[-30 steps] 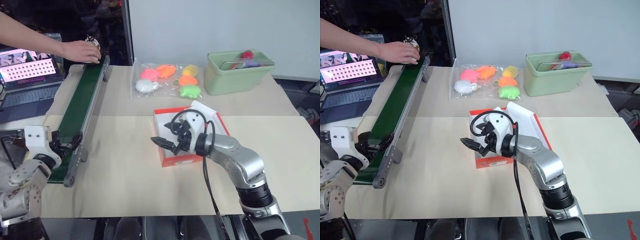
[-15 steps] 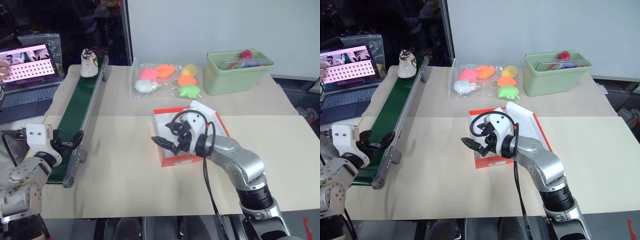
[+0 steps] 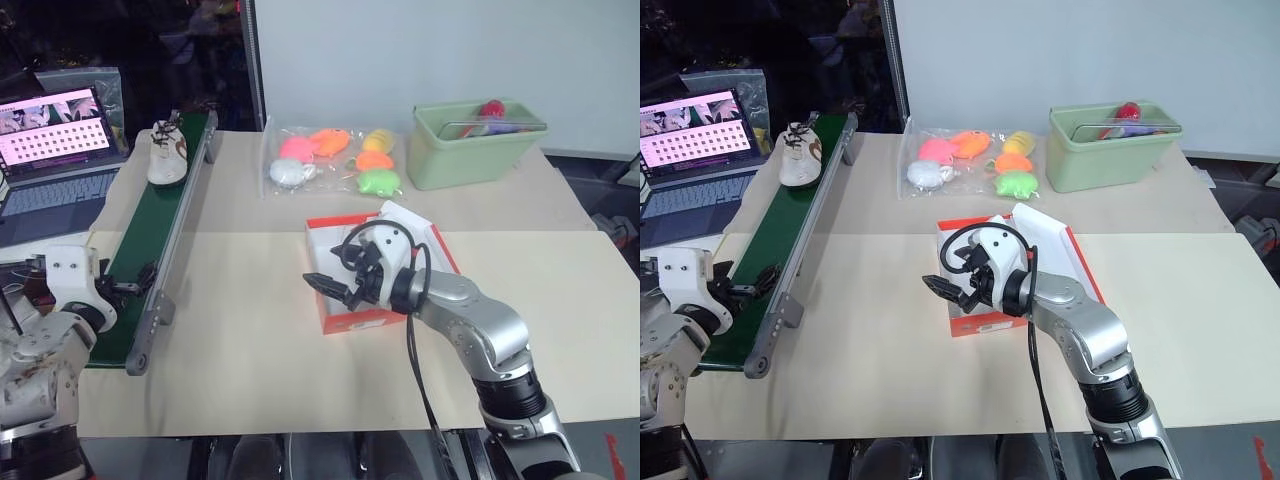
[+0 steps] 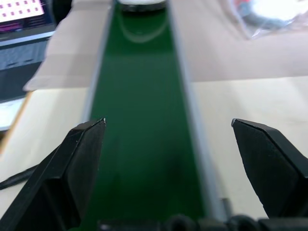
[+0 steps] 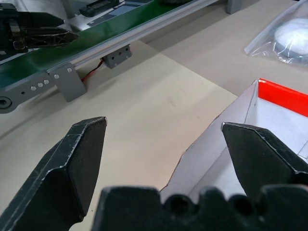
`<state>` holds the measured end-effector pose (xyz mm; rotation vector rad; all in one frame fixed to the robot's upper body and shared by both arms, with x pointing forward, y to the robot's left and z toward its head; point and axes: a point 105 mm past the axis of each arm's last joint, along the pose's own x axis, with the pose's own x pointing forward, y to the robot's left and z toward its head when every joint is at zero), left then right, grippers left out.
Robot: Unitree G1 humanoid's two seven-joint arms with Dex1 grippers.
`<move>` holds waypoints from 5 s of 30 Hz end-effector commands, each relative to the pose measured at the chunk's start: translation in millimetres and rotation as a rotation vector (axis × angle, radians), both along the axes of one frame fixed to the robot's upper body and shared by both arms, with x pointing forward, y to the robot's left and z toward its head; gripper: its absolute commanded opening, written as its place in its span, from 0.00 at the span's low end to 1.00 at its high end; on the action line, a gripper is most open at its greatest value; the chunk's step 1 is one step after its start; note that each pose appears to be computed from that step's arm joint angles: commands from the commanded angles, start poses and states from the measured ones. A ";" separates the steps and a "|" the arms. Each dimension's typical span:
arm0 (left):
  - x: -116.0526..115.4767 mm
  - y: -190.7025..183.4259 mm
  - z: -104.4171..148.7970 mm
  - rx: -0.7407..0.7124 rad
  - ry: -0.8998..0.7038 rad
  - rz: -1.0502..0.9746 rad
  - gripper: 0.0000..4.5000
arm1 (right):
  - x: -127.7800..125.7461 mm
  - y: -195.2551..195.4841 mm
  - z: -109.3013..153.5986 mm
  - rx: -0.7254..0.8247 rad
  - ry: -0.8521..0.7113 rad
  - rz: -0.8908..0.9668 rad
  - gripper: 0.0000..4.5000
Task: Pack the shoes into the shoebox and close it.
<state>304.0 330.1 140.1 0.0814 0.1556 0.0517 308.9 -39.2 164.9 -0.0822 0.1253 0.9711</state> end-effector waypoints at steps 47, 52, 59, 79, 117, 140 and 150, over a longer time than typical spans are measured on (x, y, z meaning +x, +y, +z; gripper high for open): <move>7.0 -10.1 -28.1 -0.066 0.165 0.025 0.63 | 0.4 -2.4 25.8 0.064 -0.078 -0.015 1.00; 6.3 -10.7 -30.2 -0.061 0.177 0.022 0.49 | -0.8 -1.7 25.3 0.065 -0.075 -0.017 1.00; 16.2 -12.1 -12.8 0.022 0.100 0.066 0.49 | 1.9 -2.3 26.7 0.073 -0.075 -0.029 1.00; 27.6 -119.0 106.7 0.015 -0.445 -0.196 0.49 | 25.9 22.6 49.7 0.309 0.044 -0.073 1.00; 11.1 -234.3 84.9 -0.180 -0.298 -0.756 0.49 | 33.4 76.6 83.4 0.768 0.627 0.101 0.45; 12.3 -232.7 81.4 -0.124 -0.300 -0.746 0.99 | 38.9 59.3 112.8 0.960 0.623 0.062 0.07; 10.1 -228.2 89.7 -0.142 -0.335 -0.717 0.99 | 82.7 -2.7 115.5 1.002 0.447 -0.272 0.07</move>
